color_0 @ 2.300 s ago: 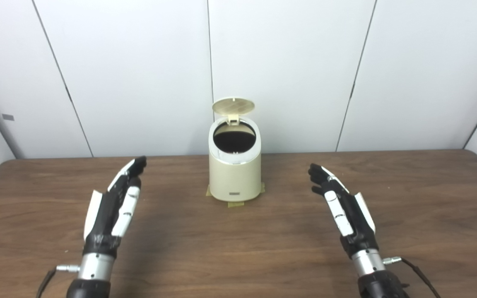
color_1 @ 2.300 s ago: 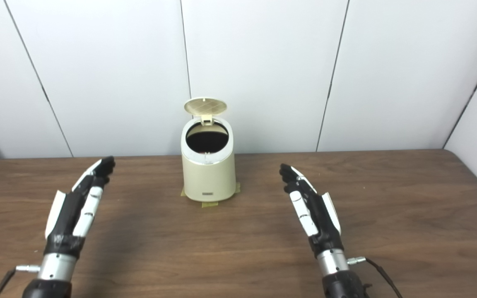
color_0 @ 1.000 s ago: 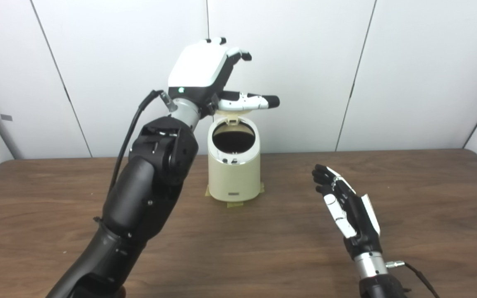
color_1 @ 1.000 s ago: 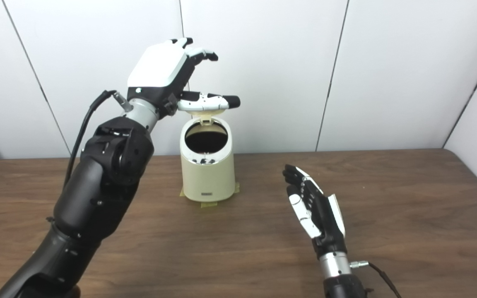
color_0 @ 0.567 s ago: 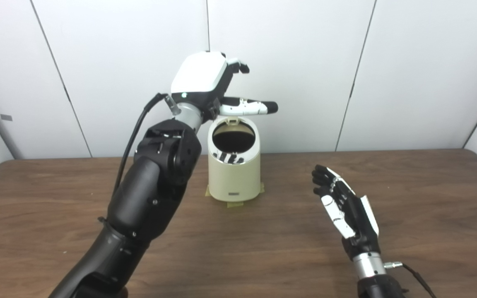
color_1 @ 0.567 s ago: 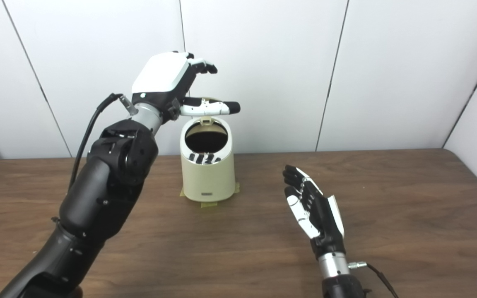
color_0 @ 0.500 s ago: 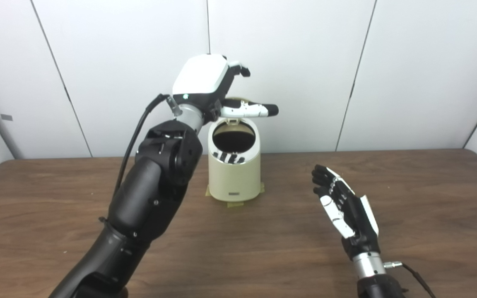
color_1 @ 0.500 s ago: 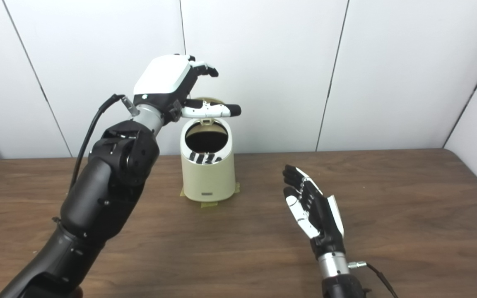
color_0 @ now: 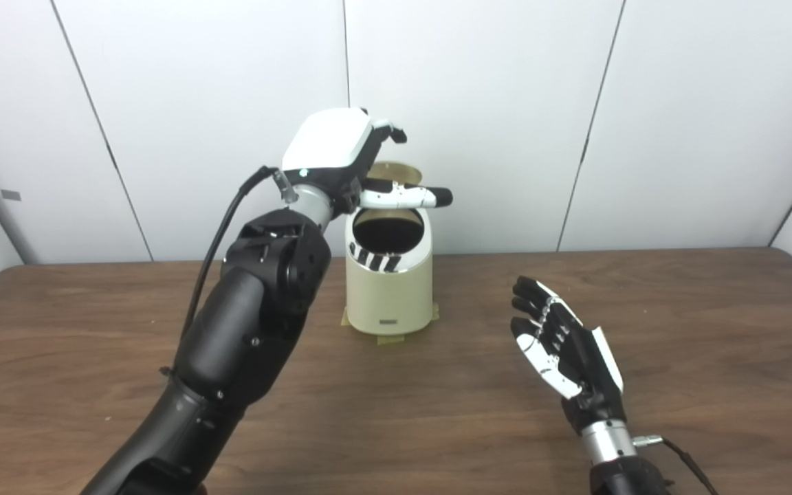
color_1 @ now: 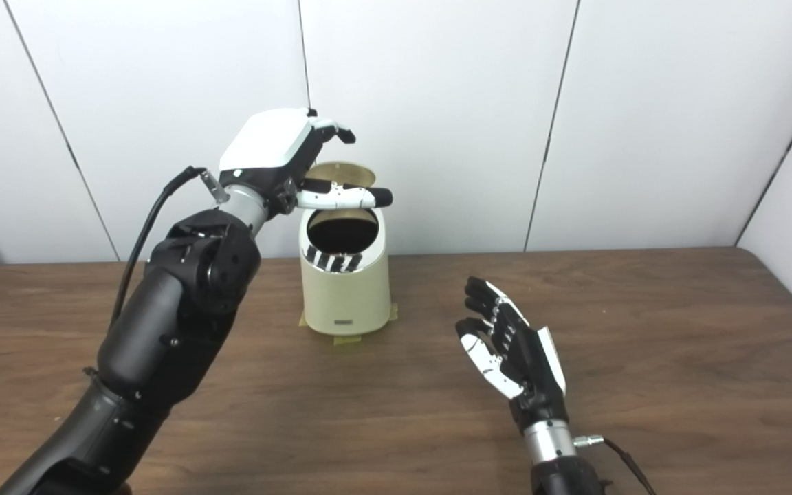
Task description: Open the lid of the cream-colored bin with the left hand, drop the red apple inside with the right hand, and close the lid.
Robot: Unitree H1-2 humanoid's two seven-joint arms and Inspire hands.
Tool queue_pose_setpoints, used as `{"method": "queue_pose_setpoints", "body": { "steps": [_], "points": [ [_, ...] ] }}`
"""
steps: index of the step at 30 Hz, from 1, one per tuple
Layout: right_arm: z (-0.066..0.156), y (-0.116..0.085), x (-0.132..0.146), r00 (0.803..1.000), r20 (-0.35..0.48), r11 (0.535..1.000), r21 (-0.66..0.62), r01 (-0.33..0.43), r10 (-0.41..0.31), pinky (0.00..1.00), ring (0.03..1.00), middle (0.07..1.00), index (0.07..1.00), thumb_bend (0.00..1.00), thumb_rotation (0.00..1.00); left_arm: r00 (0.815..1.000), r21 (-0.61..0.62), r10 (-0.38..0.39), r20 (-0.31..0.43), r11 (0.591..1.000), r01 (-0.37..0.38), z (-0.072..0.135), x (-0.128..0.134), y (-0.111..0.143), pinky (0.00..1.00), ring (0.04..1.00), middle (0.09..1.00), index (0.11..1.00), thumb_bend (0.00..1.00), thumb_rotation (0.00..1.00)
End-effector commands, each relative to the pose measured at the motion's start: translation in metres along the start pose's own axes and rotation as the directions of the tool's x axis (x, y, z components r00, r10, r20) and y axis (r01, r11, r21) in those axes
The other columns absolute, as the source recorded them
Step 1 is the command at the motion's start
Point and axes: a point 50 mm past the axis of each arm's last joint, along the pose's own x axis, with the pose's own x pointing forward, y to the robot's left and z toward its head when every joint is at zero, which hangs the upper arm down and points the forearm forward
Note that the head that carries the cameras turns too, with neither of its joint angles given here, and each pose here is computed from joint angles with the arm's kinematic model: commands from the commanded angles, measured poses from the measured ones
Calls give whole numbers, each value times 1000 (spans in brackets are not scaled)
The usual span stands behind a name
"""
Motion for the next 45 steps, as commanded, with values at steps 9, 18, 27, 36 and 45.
{"method": "queue_pose_setpoints", "body": {
  "steps": [9, 18, 27, 36, 45],
  "points": [
    [22, 5, 12, 997, 78, 999, 28, -22, 20, 728, 818, 847, 846, 146, 545, 999, -4, 38, 27, 999, -37, -5, -10, 15, 1000, 962, 845, 795, 1000, 937],
    [22, 7, 11, 995, 93, 998, 44, -38, 34, 742, 817, 838, 839, 174, 607, 1000, -22, 9, 7, 1000, -8, -15, -12, -4, 1000, 944, 813, 785, 1000, 906],
    [22, 8, 11, 996, 86, 999, 29, -28, 25, 737, 812, 832, 833, 175, 611, 1000, -28, -6, 18, 1000, 7, -15, -14, -13, 1000, 939, 799, 784, 1000, 898],
    [23, 8, 12, 996, 88, 998, 46, -31, 27, 746, 819, 845, 840, 169, 565, 999, -46, -12, 42, 999, 14, -13, -22, -21, 1000, 928, 776, 773, 998, 892],
    [23, 7, 12, 996, 84, 999, 28, -31, 28, 728, 812, 839, 840, 175, 567, 998, -59, -48, 43, 997, 51, -10, -31, -29, 1000, 917, 790, 770, 973, 865]
  ]
}}
